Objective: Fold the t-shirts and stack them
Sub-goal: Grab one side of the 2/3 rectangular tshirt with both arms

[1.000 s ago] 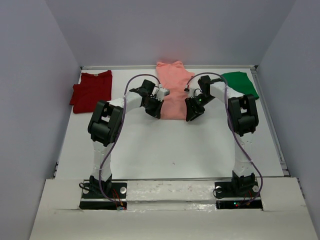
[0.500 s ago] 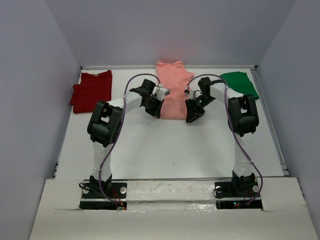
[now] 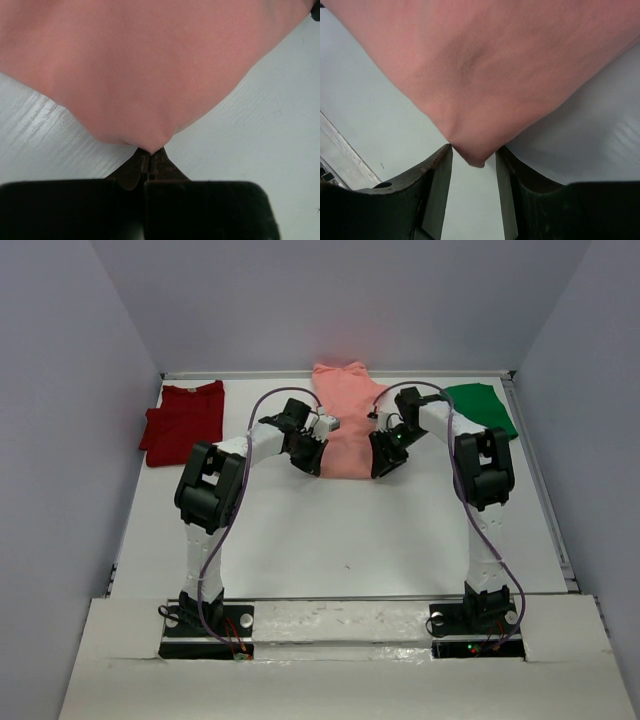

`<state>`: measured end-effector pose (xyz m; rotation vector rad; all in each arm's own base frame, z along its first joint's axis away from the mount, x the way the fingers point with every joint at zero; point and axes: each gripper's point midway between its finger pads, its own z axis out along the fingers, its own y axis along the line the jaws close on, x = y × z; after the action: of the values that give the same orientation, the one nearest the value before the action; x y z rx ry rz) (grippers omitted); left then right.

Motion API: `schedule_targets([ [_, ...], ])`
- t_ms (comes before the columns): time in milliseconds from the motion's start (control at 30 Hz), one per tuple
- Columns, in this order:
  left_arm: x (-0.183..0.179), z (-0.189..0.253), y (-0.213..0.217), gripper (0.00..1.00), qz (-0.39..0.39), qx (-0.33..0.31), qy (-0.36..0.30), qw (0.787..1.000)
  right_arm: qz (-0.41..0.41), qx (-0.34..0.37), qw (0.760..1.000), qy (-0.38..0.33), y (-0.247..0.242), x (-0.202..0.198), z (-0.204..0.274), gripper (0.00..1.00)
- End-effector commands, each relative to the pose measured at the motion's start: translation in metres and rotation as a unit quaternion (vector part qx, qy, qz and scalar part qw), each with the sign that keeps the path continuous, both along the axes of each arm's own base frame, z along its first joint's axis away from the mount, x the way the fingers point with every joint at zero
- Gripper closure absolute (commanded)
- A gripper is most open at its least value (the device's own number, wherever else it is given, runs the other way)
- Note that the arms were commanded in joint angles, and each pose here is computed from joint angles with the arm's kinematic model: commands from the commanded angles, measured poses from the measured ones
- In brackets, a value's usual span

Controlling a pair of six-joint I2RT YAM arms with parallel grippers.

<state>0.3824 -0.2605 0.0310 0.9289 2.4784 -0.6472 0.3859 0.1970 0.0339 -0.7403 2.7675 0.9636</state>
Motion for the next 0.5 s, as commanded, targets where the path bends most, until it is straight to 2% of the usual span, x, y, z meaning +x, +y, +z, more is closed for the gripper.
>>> schedule_targets([
  [0,-0.0015,0.0306,-0.0011,1.0,-0.008,-0.011,-0.027,1.0,0.0,0.003,1.0,-0.021,0.0024,0.017,-0.0016,0.54],
  [100,-0.0029,0.0321,-0.0007,1.0,-0.011,-0.01,-0.028,1.0,0.0,0.002,1.0,-0.017,0.0028,0.0189,-0.0063,0.56],
  [200,-0.0041,0.0318,0.0011,1.0,-0.011,-0.009,-0.028,1.0,0.0,0.002,1.0,-0.016,0.0031,0.0201,-0.0073,0.68],
  [233,-0.0041,0.0322,0.0015,1.0,-0.011,-0.008,-0.029,0.999,0.0,0.0,1.0,-0.015,0.0025,0.0196,-0.0076,0.73],
  [267,-0.0042,0.0329,0.0013,1.0,-0.012,-0.009,-0.03,0.999,0.0,-0.002,1.0,-0.016,0.0021,0.0196,-0.007,0.83],
  [367,-0.004,0.0335,0.0011,1.0,-0.013,-0.007,-0.031,0.999,0.0,-0.004,1.0,-0.018,0.0005,0.0172,-0.0038,1.0],
  [467,-0.0022,0.0365,0.0025,1.0,-0.011,-0.005,-0.035,0.999,0.0,-0.012,1.0,-0.024,-0.0028,0.0146,-0.0002,1.0],
])
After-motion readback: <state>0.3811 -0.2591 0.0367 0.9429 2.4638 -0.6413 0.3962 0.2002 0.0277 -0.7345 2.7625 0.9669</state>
